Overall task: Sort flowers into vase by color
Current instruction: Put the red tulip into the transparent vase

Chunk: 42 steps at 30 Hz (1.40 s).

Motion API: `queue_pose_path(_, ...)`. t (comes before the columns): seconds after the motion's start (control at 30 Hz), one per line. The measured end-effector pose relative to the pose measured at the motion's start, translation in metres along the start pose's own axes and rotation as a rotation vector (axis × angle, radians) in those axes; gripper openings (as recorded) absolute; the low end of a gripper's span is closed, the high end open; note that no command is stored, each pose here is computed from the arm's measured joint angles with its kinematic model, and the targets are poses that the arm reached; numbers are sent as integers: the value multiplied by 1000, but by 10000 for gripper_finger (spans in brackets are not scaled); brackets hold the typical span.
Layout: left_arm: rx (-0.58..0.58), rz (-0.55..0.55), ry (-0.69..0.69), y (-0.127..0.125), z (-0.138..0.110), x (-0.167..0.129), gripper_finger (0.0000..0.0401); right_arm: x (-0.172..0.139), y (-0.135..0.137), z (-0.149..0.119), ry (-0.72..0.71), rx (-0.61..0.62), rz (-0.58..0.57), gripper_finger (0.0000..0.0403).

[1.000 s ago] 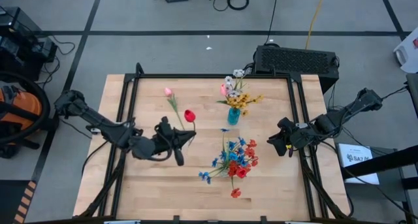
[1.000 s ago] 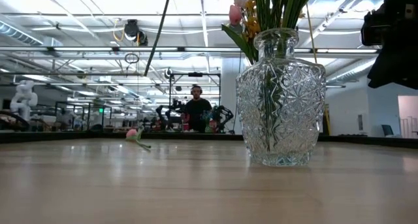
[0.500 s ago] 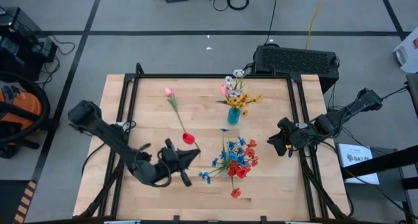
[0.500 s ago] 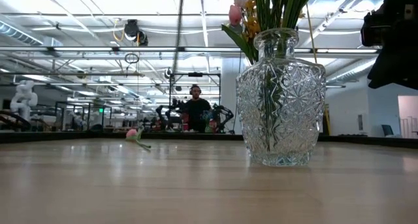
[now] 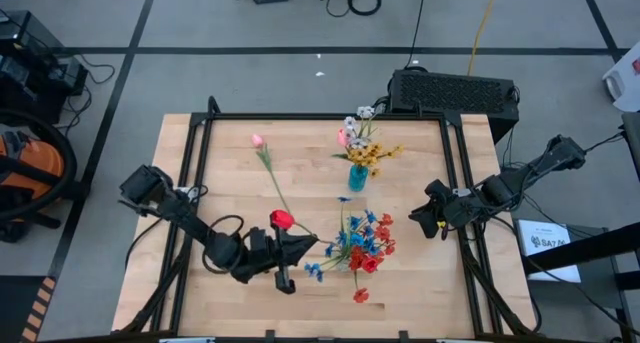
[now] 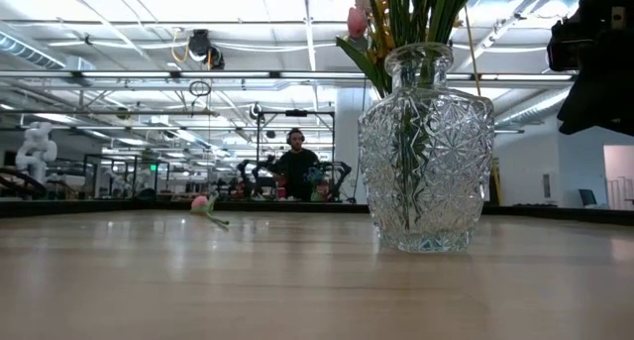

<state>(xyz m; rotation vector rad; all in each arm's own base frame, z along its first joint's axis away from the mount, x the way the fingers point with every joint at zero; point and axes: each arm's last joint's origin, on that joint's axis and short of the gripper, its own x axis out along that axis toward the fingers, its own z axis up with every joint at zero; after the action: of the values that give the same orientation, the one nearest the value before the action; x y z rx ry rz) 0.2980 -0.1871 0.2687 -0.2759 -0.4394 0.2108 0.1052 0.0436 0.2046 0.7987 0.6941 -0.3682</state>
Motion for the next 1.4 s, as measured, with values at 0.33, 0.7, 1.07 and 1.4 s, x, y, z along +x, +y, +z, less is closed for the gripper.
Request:
queue_pose_path(0.33,-19,24,52,-21,1,-25,0,0,0,0,5,0,2,93)
queue_pose_path(0.7,14,-31,94,-77,32,-66,0,0,0,0,4,0,1,93)
queue_pose_path(1.07,120,-198,241,-124,53,-30,0,0,0,0,4,53,1,93)
queue_pose_path(1.4,244,-176,228,-122,15,14,0,0,0,0,4,24,0,93)
